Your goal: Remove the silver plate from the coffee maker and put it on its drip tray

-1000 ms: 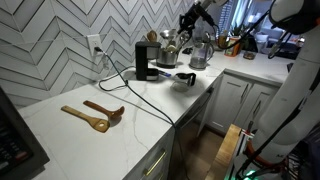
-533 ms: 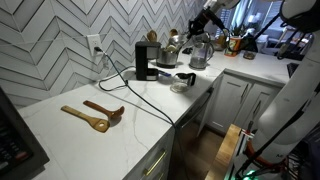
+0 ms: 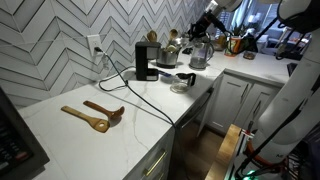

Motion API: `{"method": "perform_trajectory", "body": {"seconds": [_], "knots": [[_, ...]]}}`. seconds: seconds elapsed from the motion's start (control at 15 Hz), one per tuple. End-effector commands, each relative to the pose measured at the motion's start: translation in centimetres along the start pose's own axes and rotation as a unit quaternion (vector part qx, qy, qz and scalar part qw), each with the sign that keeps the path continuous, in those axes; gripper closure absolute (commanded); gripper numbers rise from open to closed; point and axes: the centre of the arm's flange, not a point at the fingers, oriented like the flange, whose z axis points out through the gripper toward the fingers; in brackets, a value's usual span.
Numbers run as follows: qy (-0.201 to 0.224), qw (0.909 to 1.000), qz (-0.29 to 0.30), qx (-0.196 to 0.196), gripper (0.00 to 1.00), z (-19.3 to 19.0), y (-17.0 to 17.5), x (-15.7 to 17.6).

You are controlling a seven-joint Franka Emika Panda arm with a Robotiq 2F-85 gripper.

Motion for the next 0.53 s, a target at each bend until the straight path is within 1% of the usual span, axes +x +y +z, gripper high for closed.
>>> {"method": "perform_trajectory", "body": {"seconds": [0.0,0.13,0.27,0.47], "knots": [[-0.012,0.9992,0.036,0.009,1.00,0.5,4.3,0.2],[-0.015,0.9982,0.058,0.011,1.00,1.4,6.7,0.5],[-0.025,0.9965,0.076,0.022,1.00,3.0,8.4,0.7],[-0.041,0.9938,0.095,0.039,1.00,6.2,9.5,0.9]]}}
